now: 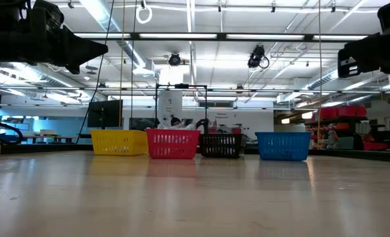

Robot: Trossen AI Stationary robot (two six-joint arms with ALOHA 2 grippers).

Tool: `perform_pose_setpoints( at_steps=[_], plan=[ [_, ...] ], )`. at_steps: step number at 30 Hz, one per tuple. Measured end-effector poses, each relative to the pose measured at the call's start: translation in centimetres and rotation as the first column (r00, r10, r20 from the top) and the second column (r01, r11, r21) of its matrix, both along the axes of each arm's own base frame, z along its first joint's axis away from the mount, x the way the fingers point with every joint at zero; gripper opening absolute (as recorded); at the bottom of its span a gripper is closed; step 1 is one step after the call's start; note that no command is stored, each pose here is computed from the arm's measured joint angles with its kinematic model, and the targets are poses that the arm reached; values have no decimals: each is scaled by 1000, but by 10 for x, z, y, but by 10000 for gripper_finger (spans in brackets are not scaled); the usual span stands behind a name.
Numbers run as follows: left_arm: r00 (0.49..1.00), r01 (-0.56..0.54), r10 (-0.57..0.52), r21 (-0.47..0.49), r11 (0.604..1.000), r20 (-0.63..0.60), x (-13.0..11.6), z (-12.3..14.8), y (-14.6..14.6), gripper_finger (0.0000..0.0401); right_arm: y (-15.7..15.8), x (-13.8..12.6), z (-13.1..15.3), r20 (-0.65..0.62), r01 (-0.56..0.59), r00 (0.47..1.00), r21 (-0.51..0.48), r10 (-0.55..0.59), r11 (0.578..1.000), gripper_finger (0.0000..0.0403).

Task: Pick & Place Travel size toiletries
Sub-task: Return to Home Position

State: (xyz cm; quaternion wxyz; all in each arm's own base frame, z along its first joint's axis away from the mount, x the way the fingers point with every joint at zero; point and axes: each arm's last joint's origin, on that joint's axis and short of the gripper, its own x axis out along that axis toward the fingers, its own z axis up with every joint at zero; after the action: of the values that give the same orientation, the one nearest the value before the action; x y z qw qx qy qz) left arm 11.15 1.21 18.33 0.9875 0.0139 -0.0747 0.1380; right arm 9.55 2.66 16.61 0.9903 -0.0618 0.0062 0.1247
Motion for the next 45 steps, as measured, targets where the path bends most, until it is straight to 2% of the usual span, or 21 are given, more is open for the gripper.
perform_pose_setpoints(
  at_steps=[12, 16, 20, 23, 26, 30, 35, 45],
  plan=[
    [1000, -10, 10, 1, 1000, 0, 2, 0, 2, 22, 0, 0, 0, 0, 0, 1000, 0, 0, 1000, 1],
    [993, -50, 49, -6, 999, -106, 9, -10, 8, 22, 0, 0, 0, 0, 0, 1000, 0, 0, 1000, 1],
    [991, -48, 36, -89, 995, -131, 13, -16, 9, 22, 0, 0, 0, 0, 0, 1000, 0, 0, 1000, 1],
    [982, 33, -53, -112, 993, -180, 15, -21, 7, 22, 0, 0, 0, 0, 0, 1000, 0, 0, 1000, 1],
    [933, 178, -193, -77, 981, -304, 11, -31, 1, 22, 0, 0, 0, 1, 0, 1000, 0, 0, 1000, 1],
    [903, 222, -215, -25, 975, -372, 3, -36, -3, 22, 0, 0, 0, 1, 0, 1000, 0, 0, 1000, 1],
    [908, 278, -252, 31, 960, -335, -2, -31, -7, 22, 0, 0, 0, 1, 0, 1000, 0, 0, 1000, 1],
    [947, 287, -269, 81, 955, -176, -12, -17, -9, 22, 0, 0, 0, 0, 0, 1000, 0, 0, 1000, 1]
  ],
)
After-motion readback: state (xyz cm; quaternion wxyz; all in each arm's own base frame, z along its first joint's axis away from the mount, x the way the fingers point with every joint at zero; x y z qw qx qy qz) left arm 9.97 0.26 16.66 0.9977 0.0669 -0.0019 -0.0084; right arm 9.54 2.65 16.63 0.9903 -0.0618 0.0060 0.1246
